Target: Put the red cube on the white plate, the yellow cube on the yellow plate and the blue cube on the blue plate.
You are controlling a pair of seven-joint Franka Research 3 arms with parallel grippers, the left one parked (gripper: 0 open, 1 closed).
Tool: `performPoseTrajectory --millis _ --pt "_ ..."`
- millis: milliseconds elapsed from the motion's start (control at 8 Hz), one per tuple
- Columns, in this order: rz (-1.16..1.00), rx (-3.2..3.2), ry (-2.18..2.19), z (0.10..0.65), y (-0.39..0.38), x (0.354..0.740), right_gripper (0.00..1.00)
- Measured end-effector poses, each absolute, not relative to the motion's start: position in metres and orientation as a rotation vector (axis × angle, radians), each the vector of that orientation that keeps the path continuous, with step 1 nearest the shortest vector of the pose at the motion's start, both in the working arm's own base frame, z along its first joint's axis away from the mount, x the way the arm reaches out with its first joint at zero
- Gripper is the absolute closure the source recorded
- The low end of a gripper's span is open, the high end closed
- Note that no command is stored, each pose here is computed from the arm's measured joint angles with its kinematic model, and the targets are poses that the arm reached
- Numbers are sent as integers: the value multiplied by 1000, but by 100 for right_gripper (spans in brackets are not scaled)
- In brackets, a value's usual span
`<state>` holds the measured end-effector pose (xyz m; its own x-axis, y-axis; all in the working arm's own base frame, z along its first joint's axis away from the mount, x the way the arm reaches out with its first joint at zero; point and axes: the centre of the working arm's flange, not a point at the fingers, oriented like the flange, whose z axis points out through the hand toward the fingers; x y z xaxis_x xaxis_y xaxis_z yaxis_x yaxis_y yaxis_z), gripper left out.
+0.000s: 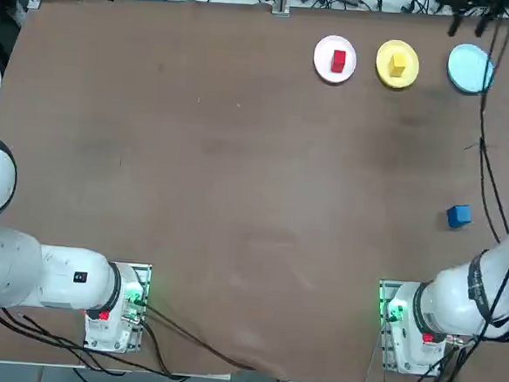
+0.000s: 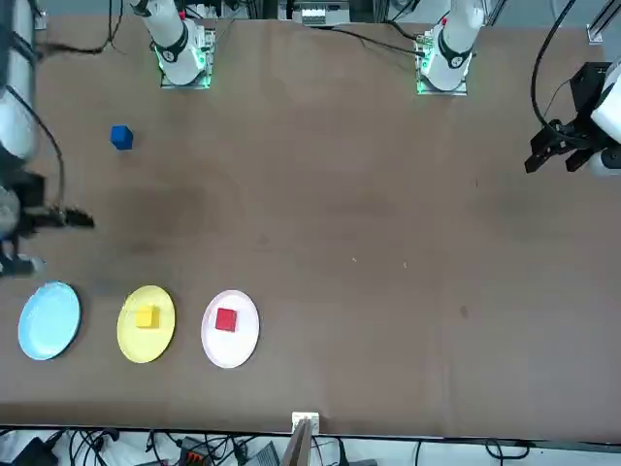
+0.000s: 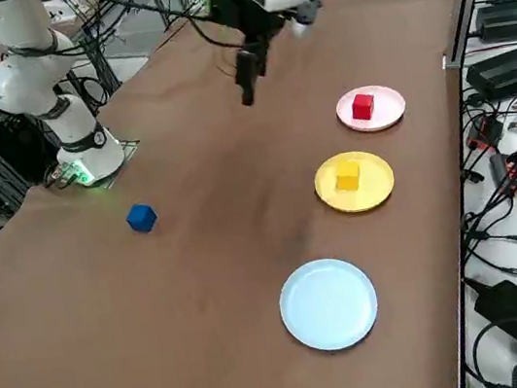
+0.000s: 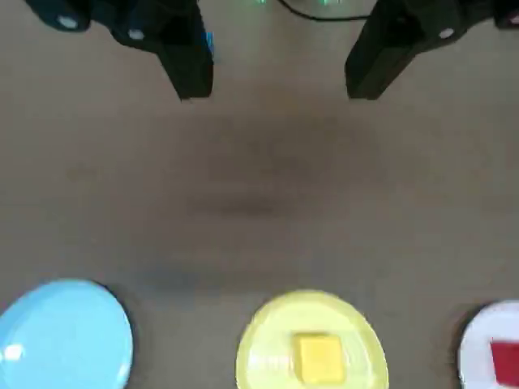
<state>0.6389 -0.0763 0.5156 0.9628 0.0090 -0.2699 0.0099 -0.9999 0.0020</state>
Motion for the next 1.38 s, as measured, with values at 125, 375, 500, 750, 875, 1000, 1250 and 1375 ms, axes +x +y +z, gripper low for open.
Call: performPoseTrajectory --millis 125,375,500,750,875,1000,1250,1375 --pt "-455 3116 -24 525 -96 623 1" --pt "-536 3116 -113 513 -121 594 1" --pt "-573 3117 -164 502 -139 577 0" --pt "-645 3118 -218 465 -155 542 0" --pt "-647 3120 -217 438 -151 524 0" --pt "-633 3122 -220 406 -148 501 0" --pt "-631 3125 -244 349 -148 454 0" --pt "-628 3129 -223 326 -151 438 0"
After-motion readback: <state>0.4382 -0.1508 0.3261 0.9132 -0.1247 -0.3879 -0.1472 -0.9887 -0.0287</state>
